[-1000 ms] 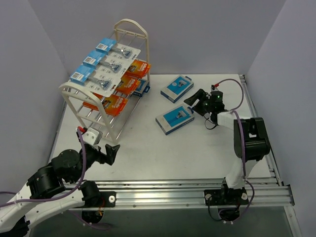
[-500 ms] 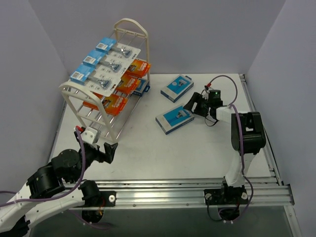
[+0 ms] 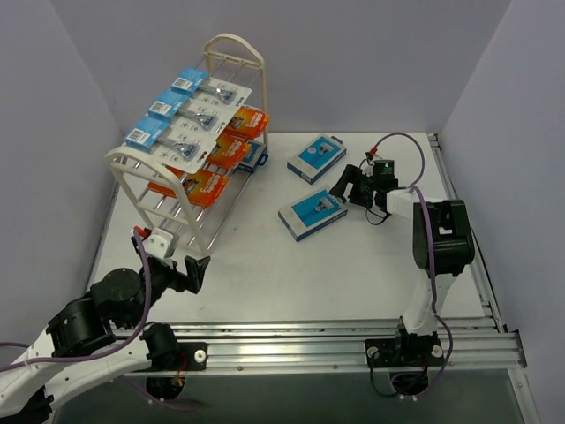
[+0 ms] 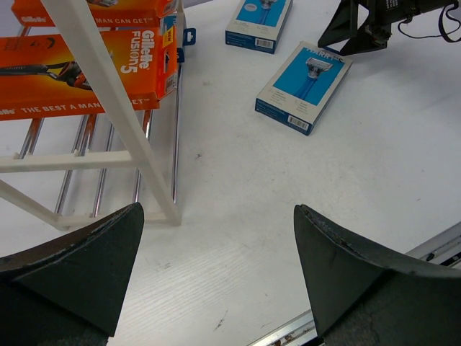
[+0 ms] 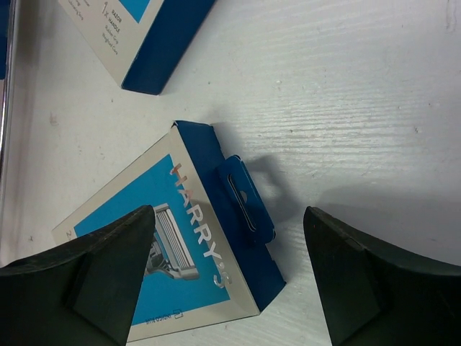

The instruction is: Place and organize the shaving razors onto the shelf

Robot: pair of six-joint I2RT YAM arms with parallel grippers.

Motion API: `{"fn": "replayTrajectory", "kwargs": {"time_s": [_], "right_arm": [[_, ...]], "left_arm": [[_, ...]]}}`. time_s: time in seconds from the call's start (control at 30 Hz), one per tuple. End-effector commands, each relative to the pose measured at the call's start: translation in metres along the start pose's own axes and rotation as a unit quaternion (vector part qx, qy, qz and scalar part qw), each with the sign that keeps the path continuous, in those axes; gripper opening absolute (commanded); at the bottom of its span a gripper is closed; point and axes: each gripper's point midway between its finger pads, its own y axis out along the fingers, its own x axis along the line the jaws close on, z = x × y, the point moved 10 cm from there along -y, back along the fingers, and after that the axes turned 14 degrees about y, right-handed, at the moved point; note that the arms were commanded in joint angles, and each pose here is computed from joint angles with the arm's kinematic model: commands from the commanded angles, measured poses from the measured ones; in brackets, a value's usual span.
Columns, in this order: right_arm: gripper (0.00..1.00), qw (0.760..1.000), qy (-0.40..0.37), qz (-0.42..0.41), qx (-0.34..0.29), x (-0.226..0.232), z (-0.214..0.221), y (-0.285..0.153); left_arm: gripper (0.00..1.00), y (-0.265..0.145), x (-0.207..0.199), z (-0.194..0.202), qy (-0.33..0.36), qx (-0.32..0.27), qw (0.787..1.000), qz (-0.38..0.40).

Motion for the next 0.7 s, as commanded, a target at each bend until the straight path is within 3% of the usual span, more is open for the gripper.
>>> {"fn": "replayTrajectory", "kwargs": {"time_s": [0.0,0.13,0.6,0.67], "right_arm": [[0.80,1.000,-0.018,-0.012,-0.005,0.005,-0.010,0.004],[0.78,0.999,-0.029,-0.026,0.014,0.009,-0.002,0.008],[0.57,0.997,-0.049,-0.016,0.062,0.006,0.040,0.016],[0.50,0.997,-0.044,-0.012,0.067,0.003,0.047,0.011]], "left_arm": [[0.94,-0.006,0.006,-0.009,-0.019,-0.019,1.000,-0.010],[0.94,-0.007,0.007,-0.009,-0.020,-0.020,1.000,-0.012],[0.94,-0.007,0.008,-0.009,-0.020,-0.017,1.000,-0.017],[0.94,-0.007,0.008,-0.009,-0.021,-0.018,0.999,-0.018]]}}
